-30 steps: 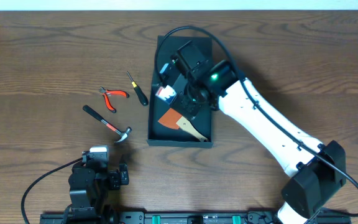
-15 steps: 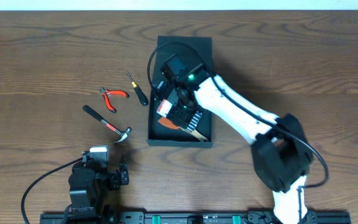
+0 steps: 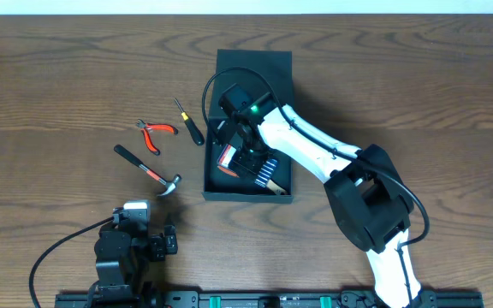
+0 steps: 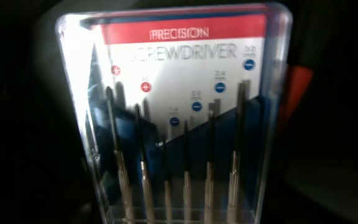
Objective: Pack container
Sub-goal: 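Carry the case into the box and release it on the scraper, then retract the right arm to rest and move the left gripper to the hammer, then grasp the claw hammer handle with the left gripper and lift it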
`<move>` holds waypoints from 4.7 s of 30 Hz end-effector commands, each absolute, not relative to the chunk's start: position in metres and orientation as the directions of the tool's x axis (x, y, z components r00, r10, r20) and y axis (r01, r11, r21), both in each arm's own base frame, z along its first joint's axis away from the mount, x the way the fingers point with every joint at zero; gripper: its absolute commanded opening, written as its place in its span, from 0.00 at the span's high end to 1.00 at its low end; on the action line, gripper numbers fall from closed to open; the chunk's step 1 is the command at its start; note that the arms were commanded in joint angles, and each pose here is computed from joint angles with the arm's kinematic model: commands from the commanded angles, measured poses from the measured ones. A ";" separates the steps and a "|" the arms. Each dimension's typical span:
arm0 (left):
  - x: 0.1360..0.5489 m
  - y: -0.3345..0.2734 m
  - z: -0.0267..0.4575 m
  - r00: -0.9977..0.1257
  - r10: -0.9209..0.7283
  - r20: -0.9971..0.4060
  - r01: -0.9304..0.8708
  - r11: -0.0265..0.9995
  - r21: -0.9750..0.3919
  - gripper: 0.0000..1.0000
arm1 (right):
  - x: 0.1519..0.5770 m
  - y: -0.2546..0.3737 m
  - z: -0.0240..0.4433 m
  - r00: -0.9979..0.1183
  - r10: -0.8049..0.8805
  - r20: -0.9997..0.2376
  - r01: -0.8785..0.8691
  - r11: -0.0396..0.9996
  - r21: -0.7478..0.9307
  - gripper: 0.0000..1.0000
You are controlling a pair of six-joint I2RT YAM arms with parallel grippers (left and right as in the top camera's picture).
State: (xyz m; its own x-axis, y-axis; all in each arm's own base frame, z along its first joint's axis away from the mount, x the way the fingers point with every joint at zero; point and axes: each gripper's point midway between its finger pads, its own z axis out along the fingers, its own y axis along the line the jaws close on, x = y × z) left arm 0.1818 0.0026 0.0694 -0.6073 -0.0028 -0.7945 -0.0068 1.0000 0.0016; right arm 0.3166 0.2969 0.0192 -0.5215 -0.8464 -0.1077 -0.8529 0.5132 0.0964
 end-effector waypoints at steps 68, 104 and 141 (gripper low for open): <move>0.184 0.004 0.089 -0.698 0.002 -0.716 -0.008 1.000 0.010 0.01 | 0.105 0.082 0.249 -0.404 -0.350 -0.845 -0.627 0.779 -0.023 0.01; 0.307 0.009 0.083 -0.490 -0.861 -0.136 -0.848 0.507 -0.153 0.01 | 0.105 0.082 0.249 -0.404 -0.350 -0.845 -0.626 0.779 -0.023 0.01; 0.269 0.001 -0.014 -0.473 -0.880 0.048 -0.881 0.472 -0.030 0.42 | 0.105 0.082 0.249 -0.404 -0.350 -0.845 -0.627 0.779 -0.024 0.01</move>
State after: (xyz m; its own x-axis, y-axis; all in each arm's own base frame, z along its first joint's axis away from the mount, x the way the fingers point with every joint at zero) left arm 0.2735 0.0014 -0.0056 -0.4621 -0.8863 0.0293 -0.8862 0.4604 -0.0506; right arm 0.1036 0.0836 0.2487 -0.3956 -0.3631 -0.8436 -0.6418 0.7664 -0.0289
